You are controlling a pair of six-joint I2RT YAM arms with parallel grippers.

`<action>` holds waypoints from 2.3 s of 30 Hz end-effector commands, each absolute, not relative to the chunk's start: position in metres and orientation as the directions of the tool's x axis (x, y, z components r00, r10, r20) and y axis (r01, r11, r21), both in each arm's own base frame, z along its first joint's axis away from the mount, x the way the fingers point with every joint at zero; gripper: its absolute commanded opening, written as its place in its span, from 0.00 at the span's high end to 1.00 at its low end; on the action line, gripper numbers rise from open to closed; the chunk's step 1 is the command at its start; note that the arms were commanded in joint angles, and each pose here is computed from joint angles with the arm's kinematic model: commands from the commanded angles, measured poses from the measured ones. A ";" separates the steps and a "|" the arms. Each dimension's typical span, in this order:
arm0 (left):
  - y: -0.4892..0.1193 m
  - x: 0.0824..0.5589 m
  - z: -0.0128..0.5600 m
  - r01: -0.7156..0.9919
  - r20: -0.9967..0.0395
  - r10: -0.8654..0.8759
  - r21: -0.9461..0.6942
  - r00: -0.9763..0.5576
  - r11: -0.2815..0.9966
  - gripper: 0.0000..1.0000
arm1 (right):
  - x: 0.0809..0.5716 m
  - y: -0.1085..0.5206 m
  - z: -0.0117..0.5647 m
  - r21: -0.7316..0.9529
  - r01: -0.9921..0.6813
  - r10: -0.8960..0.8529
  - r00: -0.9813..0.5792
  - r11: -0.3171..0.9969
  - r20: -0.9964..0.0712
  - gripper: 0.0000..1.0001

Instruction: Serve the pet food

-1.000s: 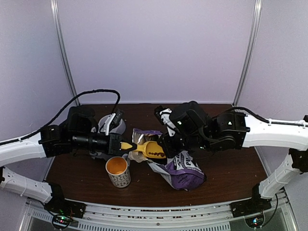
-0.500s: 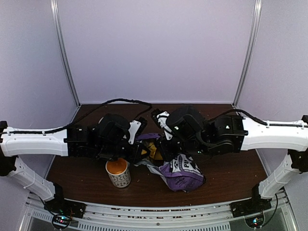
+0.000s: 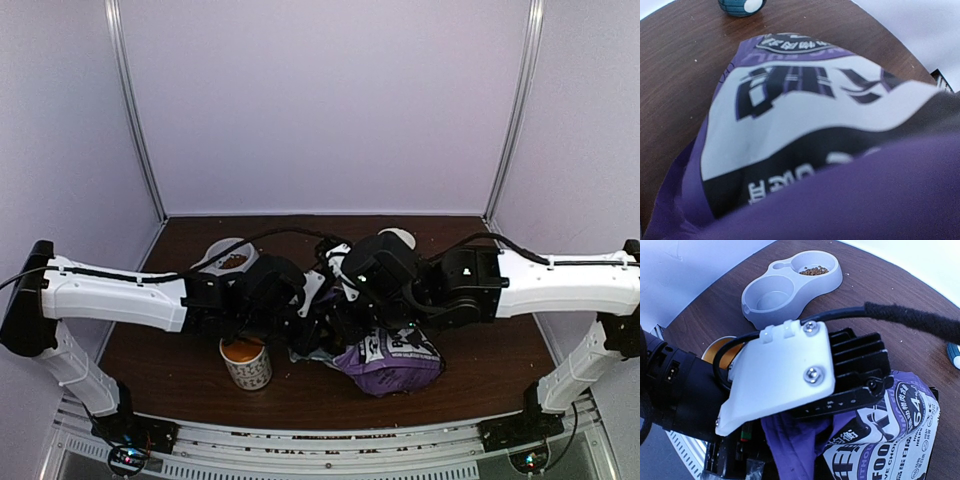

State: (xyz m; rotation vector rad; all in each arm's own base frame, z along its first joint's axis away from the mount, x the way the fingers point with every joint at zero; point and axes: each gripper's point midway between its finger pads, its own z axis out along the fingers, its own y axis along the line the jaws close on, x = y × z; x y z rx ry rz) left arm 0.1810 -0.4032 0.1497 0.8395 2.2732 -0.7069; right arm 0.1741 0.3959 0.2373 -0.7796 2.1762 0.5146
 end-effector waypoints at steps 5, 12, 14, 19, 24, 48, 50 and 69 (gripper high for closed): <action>-0.400 0.159 0.139 0.758 -0.675 0.425 -0.317 -0.603 0.570 1.00 | 0.154 0.425 0.309 0.287 -0.733 -0.167 -0.478 0.617 -0.862 1.00; -0.369 0.208 0.164 0.628 -0.752 0.348 -0.110 -0.559 0.770 1.00 | 0.154 0.425 0.305 0.294 -0.727 -0.168 -0.489 0.620 -0.856 1.00; -0.373 0.211 0.161 0.632 -0.748 0.365 -0.093 -0.554 0.770 1.00 | 0.154 0.425 0.305 0.294 -0.726 -0.167 -0.489 0.622 -0.856 1.00; -0.386 0.205 0.135 0.655 -0.694 0.449 -0.043 -0.562 0.754 1.00 | 0.155 0.423 0.307 0.293 -0.725 -0.164 -0.488 0.624 -0.858 1.00; -0.403 0.182 0.122 0.712 -0.651 0.467 -0.164 -0.598 0.683 1.00 | 0.156 0.421 0.307 0.291 -0.720 -0.160 -0.487 0.630 -0.859 1.00; -0.436 0.095 0.192 0.756 -0.672 0.364 -0.631 -0.645 0.174 1.00 | 0.157 0.399 0.301 0.298 -0.686 -0.136 -0.502 0.663 -0.854 1.00; -0.434 0.097 0.200 0.741 -0.673 0.330 -0.653 -0.662 0.157 1.00 | 0.157 0.396 0.300 0.297 -0.684 -0.135 -0.503 0.666 -0.854 1.00; -0.373 0.149 0.245 0.513 -0.522 0.003 -0.837 -0.853 0.189 1.00 | 0.164 0.376 0.300 0.257 -0.645 -0.131 -0.489 0.720 -0.862 1.00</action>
